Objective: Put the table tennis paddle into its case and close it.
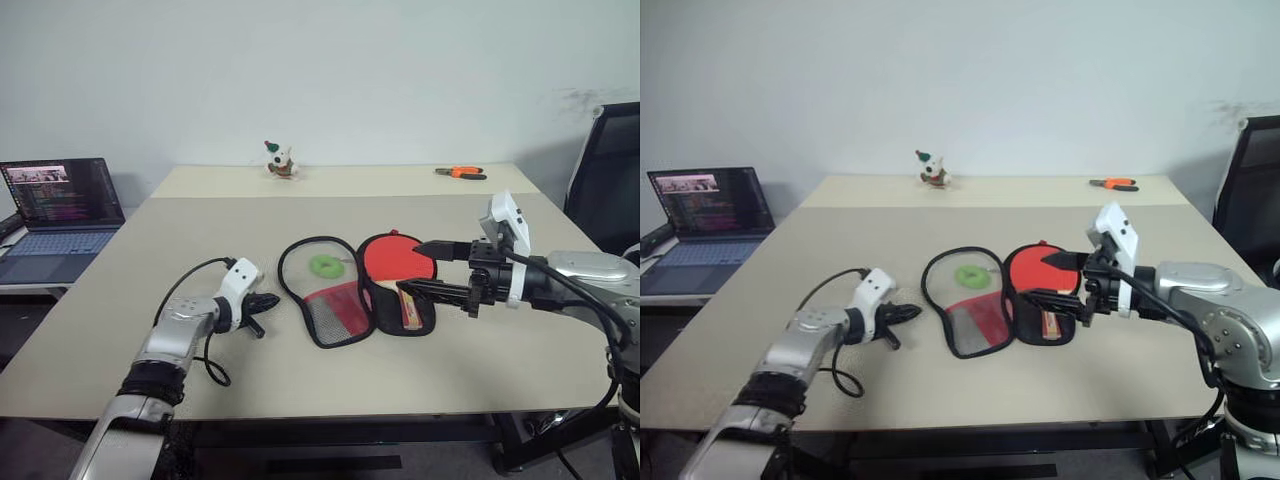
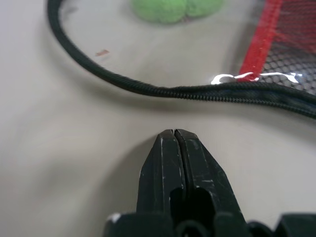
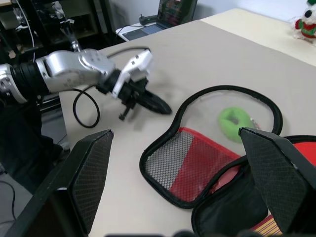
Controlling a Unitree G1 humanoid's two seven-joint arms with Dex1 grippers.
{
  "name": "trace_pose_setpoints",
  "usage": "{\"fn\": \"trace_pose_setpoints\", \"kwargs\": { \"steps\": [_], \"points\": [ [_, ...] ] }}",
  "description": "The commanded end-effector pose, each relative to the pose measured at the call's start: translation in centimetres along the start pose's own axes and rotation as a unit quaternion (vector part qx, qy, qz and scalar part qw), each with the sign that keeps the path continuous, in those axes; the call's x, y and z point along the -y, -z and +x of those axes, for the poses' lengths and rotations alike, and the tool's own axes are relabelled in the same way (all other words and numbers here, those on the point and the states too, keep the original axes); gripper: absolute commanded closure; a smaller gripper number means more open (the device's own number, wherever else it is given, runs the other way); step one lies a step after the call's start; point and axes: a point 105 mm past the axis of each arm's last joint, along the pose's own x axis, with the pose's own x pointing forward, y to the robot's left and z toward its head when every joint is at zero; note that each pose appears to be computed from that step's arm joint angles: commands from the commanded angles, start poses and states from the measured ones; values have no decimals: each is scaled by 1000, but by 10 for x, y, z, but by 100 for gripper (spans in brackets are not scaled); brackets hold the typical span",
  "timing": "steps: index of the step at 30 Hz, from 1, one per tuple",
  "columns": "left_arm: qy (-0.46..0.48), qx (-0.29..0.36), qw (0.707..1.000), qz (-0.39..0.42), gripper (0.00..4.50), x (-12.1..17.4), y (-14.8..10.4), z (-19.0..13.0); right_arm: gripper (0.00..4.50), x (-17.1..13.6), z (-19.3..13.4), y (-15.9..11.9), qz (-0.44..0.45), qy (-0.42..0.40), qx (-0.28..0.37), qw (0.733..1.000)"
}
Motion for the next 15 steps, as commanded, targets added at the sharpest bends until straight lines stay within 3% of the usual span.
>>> {"fn": "trace_pose_setpoints", "kwargs": {
  "steps": [1, 9, 11, 13, 15],
  "points": [
    [-3, 19, 1000, 4, 446, 0, -12, 14, 0, 0, -2, -6, -20, 3, 9, 1000],
    [18, 70, 997, 20, 446, 16, -57, 45, 0, 4, -7, -3, -27, 21, 1, 999],
    [40, 112, 992, 33, 446, 25, -94, 51, 0, 7, -13, -2, -27, 31, -5, 999],
    [81, 171, 981, 52, 446, 46, -146, 54, 0, 13, -21, 0, -28, 49, -15, 998],
    [104, 197, 973, 61, 446, 58, -170, 55, 0, 16, -25, 1, -28, 57, -22, 998]
  ]
}}
